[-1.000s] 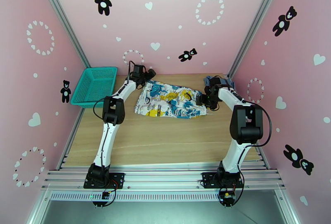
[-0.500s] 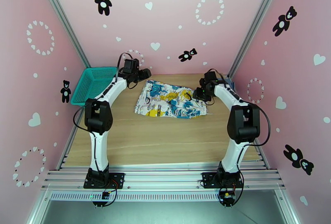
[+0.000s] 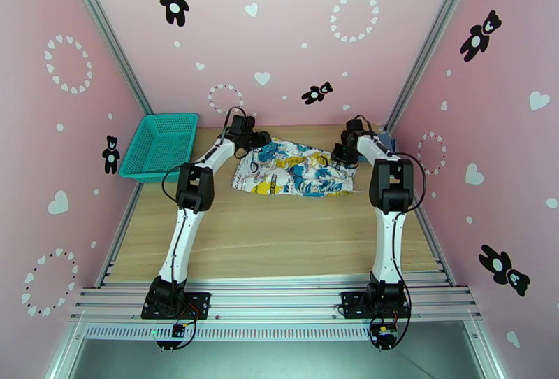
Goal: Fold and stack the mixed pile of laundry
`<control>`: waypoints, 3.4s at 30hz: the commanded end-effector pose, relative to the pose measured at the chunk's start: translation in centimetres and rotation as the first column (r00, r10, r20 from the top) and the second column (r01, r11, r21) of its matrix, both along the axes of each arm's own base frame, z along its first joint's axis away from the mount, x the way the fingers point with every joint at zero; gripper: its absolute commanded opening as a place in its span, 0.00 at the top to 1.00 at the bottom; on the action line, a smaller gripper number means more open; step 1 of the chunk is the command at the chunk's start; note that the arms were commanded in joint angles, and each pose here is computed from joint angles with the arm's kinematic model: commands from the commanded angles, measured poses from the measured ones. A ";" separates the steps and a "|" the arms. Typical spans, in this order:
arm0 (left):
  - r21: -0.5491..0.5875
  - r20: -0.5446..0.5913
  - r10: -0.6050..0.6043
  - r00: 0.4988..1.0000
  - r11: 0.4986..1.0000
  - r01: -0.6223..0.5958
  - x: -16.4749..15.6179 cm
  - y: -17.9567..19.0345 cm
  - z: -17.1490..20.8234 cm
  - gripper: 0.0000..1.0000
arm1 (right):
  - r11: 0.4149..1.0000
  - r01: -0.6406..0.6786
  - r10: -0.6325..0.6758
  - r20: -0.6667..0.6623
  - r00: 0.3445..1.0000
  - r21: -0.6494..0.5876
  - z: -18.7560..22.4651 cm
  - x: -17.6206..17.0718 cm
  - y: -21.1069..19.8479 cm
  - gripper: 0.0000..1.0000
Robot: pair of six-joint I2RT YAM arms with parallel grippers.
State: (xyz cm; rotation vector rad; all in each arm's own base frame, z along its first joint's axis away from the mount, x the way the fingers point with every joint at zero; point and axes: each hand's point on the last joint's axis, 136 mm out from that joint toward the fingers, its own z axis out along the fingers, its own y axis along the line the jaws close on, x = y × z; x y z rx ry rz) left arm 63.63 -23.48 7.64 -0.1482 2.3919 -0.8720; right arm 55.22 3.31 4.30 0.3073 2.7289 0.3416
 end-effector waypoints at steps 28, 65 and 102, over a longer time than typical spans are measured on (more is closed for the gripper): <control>0.109 -0.138 0.115 0.984 0.989 -0.100 -18.6 11.1 3.4 0.11 | 0.819 -0.571 0.573 0.117 0.811 -0.058 5.6 -9.1 26.6 0.43; -0.117 -0.193 0.206 0.959 0.966 -0.231 -24.8 16.3 2.2 0.12 | 0.534 -0.771 0.805 -0.069 0.589 -0.347 -4.4 -10.0 35.1 0.79; -0.542 -0.276 0.292 0.916 0.739 -0.399 -13.1 5.2 1.1 0.06 | 0.602 -0.799 0.776 0.231 0.587 0.012 5.5 -10.0 36.1 1.00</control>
